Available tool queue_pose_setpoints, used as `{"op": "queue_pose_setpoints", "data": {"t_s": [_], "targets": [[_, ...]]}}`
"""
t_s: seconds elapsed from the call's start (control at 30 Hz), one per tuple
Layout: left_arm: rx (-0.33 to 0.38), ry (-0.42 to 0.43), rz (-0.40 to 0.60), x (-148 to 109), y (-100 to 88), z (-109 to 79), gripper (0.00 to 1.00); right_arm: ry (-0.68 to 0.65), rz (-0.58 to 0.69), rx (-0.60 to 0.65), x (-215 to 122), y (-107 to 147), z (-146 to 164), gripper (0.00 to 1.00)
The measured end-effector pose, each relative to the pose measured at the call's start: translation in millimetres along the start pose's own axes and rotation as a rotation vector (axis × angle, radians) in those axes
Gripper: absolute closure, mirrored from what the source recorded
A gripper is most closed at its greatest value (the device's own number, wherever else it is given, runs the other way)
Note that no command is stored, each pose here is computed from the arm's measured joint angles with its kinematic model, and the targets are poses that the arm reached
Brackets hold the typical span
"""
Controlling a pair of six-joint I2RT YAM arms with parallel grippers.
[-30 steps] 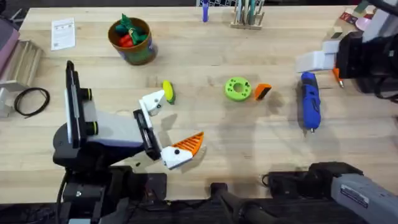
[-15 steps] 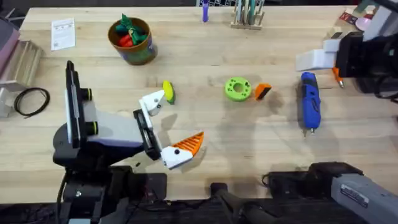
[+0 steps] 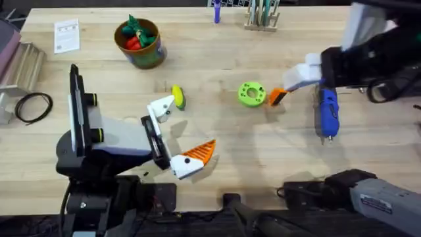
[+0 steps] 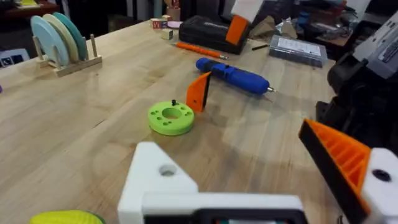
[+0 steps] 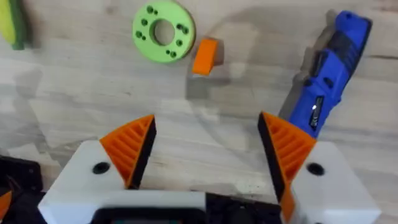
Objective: Pick up the gripper from the table and insert it into the empty holder that is missing its gripper. Then pick up a screw, insert it into the mounting hole, and use the screwdriver to tighten it. Finally, clean up the table by picking up the vegetable and placing it into the bucket.
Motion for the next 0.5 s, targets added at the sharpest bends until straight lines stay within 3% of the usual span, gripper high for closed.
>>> {"op": "queue_pose_setpoints", "data": {"t_s": [0.5], "targets": [[0.0, 0.0, 0.0, 0, 0.0, 0.0, 0.014, 0.009, 0.101, -0.032, 29, -11, 25, 0.01]]}}
Point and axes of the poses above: each hand's point on the last joint's axis, 136 mm out from that joint toward the fingers, its own x axis out along the fingers, its own z axis along the line the jaws close on, y = z × x, the point moved 8 cm from there along -x, back along the fingers, and after that the axes turned 7 degrees about -x, right-handed, at the moved point
